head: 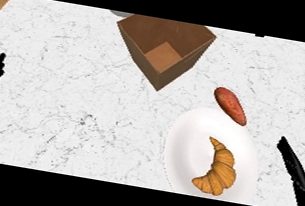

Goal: Pick the croissant from the plate and place it in the cardboard box

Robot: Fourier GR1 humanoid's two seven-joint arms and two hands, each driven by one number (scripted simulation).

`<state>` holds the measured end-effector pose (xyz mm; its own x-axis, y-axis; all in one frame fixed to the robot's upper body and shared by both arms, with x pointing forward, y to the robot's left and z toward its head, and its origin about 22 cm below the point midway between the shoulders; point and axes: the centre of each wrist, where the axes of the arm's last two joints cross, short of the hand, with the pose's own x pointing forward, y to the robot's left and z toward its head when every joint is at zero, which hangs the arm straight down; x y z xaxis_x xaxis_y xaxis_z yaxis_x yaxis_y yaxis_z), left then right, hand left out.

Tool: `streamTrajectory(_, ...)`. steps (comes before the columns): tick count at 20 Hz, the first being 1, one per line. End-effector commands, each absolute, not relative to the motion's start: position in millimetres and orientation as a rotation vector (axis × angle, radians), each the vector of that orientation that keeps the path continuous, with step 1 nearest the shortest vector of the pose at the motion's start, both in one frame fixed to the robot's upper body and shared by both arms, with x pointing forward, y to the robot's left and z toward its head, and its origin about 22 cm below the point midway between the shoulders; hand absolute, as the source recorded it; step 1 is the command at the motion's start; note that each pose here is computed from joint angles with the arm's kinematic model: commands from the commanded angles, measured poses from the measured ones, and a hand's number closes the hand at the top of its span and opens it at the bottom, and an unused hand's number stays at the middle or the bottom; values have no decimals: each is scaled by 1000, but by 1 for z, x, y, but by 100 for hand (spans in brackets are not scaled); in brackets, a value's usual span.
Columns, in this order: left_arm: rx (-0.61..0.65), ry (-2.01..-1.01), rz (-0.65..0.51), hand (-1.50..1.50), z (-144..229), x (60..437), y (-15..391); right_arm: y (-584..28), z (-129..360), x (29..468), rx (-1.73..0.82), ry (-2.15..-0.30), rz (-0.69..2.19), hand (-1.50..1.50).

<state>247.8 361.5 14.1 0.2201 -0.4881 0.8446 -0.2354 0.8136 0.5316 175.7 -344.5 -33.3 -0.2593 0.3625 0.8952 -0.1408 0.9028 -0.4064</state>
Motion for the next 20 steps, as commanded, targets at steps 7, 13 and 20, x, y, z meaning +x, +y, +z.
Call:
streamTrajectory(7,667,-1367,-217,0,18,253,367,-359,39,196,-306,-1476,1048,-150)
streamTrajectory(13,646,-1367,-211,0,18,274,358,-337,56,226,-332,-1236,1247,-150)
streamTrajectory(20,656,-1371,-212,0,14,264,357,-270,47,242,-312,-1175,1282,-150)
